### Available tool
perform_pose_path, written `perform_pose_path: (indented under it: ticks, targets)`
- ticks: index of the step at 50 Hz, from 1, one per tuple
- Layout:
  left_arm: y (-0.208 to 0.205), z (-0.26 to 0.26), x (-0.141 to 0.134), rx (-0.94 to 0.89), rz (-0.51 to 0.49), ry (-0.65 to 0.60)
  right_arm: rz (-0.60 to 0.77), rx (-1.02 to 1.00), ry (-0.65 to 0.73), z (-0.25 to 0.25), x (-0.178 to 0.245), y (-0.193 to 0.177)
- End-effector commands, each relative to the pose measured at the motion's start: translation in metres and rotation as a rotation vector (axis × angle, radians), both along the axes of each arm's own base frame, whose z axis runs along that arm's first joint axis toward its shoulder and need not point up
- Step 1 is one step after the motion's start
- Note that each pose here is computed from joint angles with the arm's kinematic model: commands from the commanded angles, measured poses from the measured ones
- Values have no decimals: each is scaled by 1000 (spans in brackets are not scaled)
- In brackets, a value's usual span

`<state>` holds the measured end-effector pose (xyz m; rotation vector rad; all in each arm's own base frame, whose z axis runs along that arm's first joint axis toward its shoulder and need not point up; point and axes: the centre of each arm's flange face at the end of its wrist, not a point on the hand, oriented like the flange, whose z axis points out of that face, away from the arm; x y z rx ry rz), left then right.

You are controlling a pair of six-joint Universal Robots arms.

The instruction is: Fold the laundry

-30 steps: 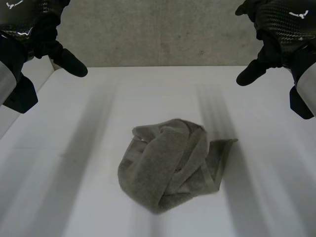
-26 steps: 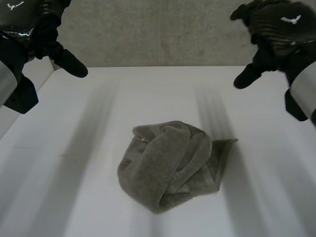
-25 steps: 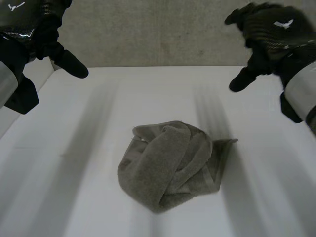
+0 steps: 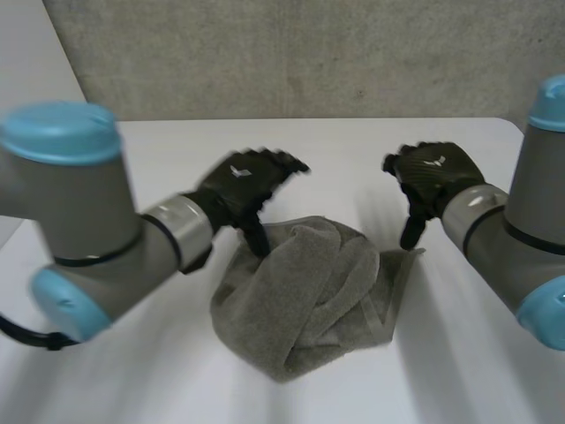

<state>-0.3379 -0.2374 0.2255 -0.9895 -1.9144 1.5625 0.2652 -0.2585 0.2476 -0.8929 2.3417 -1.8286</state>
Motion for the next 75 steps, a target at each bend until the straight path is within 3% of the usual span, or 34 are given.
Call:
perform_pose_path:
  ticks: [1, 8, 11, 13, 21, 30, 37, 42, 46, 47, 48, 49, 50, 51, 52, 53, 54, 56, 60, 67, 71, 75]
  targets:
    - [-3, -60, -31, -45, -130, -137, -94, 88, -1, -26, -28, -8]
    - [-4, -74, -34, -129, -167, -238, -126, 173, -79, -49, -32, 1]
    - [-5, -67, -32, -154, -149, -246, -123, 215, -176, -53, -29, 3]
    - [-4, -60, -29, -163, -122, -251, -104, 275, -272, -57, -22, 4]
    - [13, -25, 12, -202, 69, -308, -104, 414, -399, -78, -1, -4]
    - [45, -9, 39, -205, 93, -309, -26, 583, -410, -99, 42, 26]
    - [56, 5, 48, -257, 114, -268, 26, 592, -388, -106, 61, 35]
    - [36, 29, 51, -347, 183, -198, 47, 468, -429, -79, 69, 16]
    - [15, 60, 50, -450, 258, -115, 113, 105, -495, 10, 77, -11]
    - [7, 79, 49, -499, 303, -60, 130, -61, -531, 46, 77, -17]
    - [-1, 99, 50, -536, 362, 11, 130, -63, -531, 46, 77, -17]
    - [-1, 99, 50, -536, 362, 11, 138, -233, -573, 81, 76, -20]
    - [-9, 118, 52, -566, 429, 99, 138, -234, -573, 81, 76, -20]
    - [-9, 119, 52, -566, 430, 100, 141, -390, -615, 113, 73, -20]
    - [-15, 135, 56, -579, 491, 193, 149, -514, -646, 138, 69, -16]
    - [-19, 145, 59, -579, 534, 276, 149, -515, -646, 138, 69, -16]
    - [-19, 145, 59, -579, 534, 277, 154, -600, -657, 153, 66, -11]
    - [-21, 148, 61, -549, 566, 369, 162, -627, -649, 159, 64, -5]
    - [-22, 131, 62, -487, 568, 361, 200, -569, -594, 136, 67, 5]
    - [12, 14, 73, -227, 531, 104, 284, -348, -411, 65, 75, 17]
    - [29, -25, 79, -124, 495, 6, 312, -163, -222, -2, 83, 25]
    - [54, -58, 85, -18, 437, -86, 303, -81, -124, -25, 77, 26]
